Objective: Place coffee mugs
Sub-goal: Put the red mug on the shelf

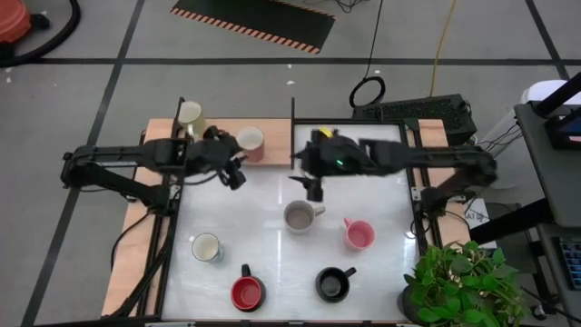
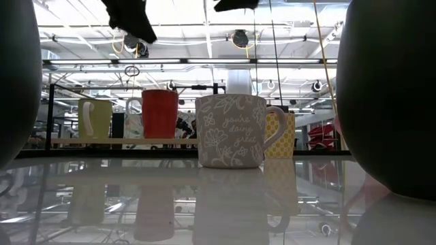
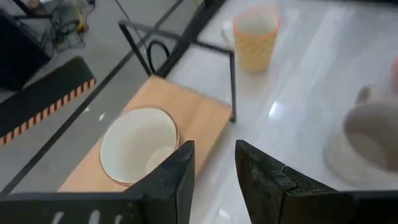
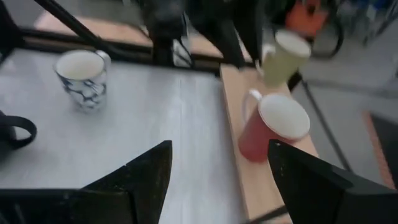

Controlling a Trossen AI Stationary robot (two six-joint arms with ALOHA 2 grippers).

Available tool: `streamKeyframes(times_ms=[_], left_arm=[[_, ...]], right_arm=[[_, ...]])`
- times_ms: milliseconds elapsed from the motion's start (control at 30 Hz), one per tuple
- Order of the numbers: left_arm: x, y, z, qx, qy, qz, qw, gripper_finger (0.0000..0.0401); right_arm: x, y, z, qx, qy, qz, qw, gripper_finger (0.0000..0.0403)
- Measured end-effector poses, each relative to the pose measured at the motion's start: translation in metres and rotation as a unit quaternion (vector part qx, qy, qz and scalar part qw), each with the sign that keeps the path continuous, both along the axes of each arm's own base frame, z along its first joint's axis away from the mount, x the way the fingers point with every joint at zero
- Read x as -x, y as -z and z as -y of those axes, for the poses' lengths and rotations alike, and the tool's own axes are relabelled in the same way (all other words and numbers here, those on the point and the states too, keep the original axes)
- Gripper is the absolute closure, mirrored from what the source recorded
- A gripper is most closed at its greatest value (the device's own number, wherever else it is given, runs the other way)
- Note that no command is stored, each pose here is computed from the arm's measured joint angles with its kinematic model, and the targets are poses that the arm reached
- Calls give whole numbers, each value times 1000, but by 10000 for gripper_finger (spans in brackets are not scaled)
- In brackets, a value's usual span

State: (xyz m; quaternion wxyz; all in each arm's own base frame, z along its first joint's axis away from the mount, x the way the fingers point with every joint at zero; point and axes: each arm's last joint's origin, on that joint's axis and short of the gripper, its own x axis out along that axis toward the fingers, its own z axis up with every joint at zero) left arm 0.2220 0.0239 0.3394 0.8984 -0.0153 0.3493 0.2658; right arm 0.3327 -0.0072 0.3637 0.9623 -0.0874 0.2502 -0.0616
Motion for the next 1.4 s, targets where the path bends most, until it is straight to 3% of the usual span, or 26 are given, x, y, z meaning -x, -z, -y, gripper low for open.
streamKeyframes(times_ms=[133,233,367,467,633,767,933,1167,1400], left_arm=[[-18,19,-4,-8,12,-60,998,277],[-30,36,-9,-14,12,-114,993,249],[-33,49,-17,-49,-23,-171,984,190],[-29,51,-20,-54,-68,-178,980,154],[-18,55,-16,-25,-106,-198,974,139],[-14,78,-9,-15,-74,-235,969,154],[-8,110,-2,-10,-31,-269,963,202],[-7,128,-16,-53,-69,-247,965,273],[-9,133,-42,-66,-87,-224,968,286]], right_arm=[[32,28,-4,11,-11,66,998,145],[55,41,-3,44,-21,102,994,145],[84,40,-2,66,-23,135,988,145],[100,34,-3,61,-21,151,986,145],[119,34,-3,52,-16,170,984,145],[127,40,-3,52,-17,170,984,145],[132,41,-3,58,-18,173,983,145],[130,41,-3,80,-25,171,982,145],[127,39,-2,89,-26,186,978,145]])
